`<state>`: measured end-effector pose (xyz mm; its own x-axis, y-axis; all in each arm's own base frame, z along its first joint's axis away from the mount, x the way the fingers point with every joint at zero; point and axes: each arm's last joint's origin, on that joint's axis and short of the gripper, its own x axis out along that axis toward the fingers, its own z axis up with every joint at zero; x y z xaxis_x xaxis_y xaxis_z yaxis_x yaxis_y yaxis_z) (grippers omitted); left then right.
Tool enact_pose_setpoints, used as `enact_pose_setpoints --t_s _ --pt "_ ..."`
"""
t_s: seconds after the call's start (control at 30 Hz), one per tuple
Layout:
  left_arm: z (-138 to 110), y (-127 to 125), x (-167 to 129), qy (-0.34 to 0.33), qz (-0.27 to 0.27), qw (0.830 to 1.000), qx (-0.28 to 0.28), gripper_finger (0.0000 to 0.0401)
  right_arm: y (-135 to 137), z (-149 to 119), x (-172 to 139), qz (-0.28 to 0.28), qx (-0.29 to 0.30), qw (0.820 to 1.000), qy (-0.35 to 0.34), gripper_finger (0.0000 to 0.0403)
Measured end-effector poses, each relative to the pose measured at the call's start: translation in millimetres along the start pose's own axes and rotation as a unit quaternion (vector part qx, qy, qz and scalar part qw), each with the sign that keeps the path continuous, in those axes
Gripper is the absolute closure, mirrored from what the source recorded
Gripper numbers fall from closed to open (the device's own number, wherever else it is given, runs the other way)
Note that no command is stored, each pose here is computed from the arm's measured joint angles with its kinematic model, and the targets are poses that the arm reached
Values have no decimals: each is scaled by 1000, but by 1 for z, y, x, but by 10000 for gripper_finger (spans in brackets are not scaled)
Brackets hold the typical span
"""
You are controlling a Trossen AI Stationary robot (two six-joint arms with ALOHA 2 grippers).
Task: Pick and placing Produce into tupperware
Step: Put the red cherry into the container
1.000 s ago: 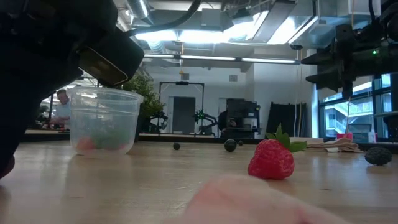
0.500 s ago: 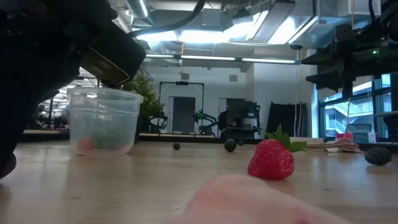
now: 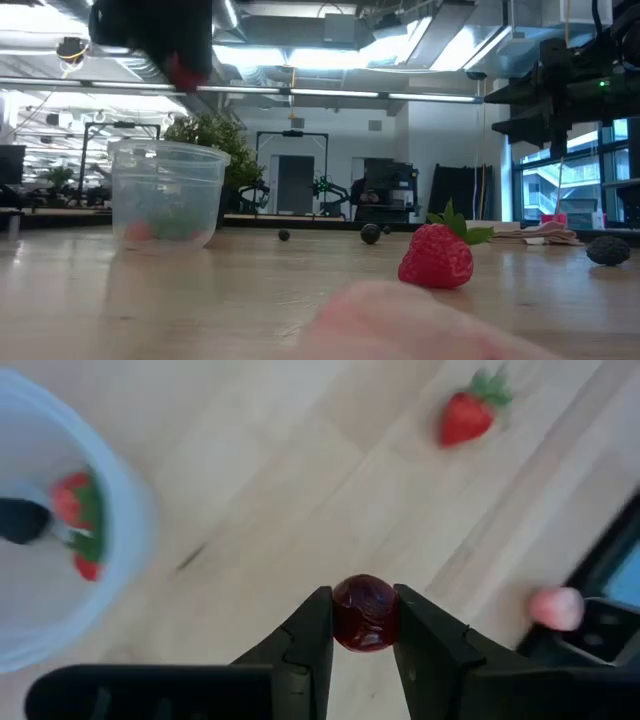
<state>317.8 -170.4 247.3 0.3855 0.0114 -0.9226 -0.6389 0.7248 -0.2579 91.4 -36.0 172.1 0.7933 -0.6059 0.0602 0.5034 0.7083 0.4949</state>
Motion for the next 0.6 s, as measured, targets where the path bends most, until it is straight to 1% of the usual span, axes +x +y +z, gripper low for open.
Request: enact_pose_setpoints --t_s 0.13,0.2,0.27,0.33,0.4,0.5,0.6 --pt "10 15 -33 -40 7 999 -9 323 0 -1 0 0 -2 1000 4 108" --pt "14 28 -44 -39 36 998 -15 323 0 -1 0 1 -2 1000 6 108" --pt "15 41 -50 -26 80 996 -23 322 0 -1 0 4 -3 1000 8 108" --pt "17 53 -52 -12 127 991 -33 320 0 -1 0 4 -3 1000 9 108" --pt "22 60 -52 -4 152 988 -35 320 0 -1 0 4 -3 1000 9 108" --pt "32 62 -48 -7 152 988 -23 322 0 -2 0 3 -4 1000 11 108" --pt "42 68 -46 -15 160 987 -24 323 0 -2 0 3 -5 1000 11 108"
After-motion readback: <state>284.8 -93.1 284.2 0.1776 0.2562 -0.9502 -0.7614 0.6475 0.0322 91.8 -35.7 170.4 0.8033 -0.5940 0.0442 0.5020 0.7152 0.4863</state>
